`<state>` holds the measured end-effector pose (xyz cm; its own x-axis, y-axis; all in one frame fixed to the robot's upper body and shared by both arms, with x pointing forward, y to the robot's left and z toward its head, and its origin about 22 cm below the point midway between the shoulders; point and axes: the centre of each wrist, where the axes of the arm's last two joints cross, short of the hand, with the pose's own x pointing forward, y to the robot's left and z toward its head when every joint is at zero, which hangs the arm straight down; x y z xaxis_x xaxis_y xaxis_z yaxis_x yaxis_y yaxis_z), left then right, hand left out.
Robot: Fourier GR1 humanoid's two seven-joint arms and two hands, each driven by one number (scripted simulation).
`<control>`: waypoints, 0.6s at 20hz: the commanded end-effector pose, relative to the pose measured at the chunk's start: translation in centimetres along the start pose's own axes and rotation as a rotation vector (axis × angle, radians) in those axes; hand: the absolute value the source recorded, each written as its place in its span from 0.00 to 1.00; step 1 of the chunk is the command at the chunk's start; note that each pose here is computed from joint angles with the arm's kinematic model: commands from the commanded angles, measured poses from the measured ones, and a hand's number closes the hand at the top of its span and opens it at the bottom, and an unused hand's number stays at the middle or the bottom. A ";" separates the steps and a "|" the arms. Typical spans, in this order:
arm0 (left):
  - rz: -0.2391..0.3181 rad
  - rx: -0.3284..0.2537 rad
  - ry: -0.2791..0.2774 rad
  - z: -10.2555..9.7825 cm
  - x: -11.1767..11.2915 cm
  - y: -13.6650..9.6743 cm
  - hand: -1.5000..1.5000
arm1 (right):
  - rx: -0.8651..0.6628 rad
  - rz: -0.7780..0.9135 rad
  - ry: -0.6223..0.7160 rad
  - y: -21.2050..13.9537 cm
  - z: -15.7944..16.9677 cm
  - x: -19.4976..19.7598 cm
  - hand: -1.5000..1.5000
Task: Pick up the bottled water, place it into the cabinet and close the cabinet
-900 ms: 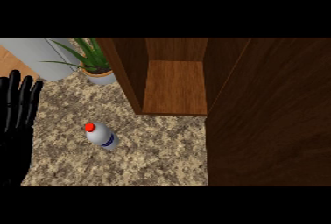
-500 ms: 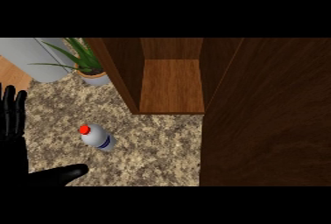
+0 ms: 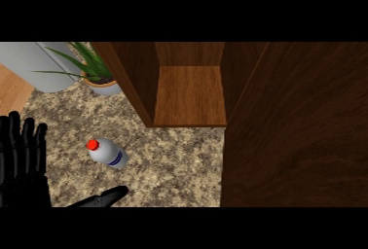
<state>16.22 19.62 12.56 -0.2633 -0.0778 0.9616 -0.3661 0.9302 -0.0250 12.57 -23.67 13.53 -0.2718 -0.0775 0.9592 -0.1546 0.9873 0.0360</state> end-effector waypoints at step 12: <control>-0.070 0.117 0.070 3.1 -2.3 -2.0 0.00 | 0.004 -0.032 0.010 -0.3 4.5 1.2 0.00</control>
<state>15.05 16.88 10.99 -0.1796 -0.0994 0.9787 -0.4411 0.8974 0.0102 9.82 -23.22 12.32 -0.2256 -0.0942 0.9697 -0.1624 0.9850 0.0579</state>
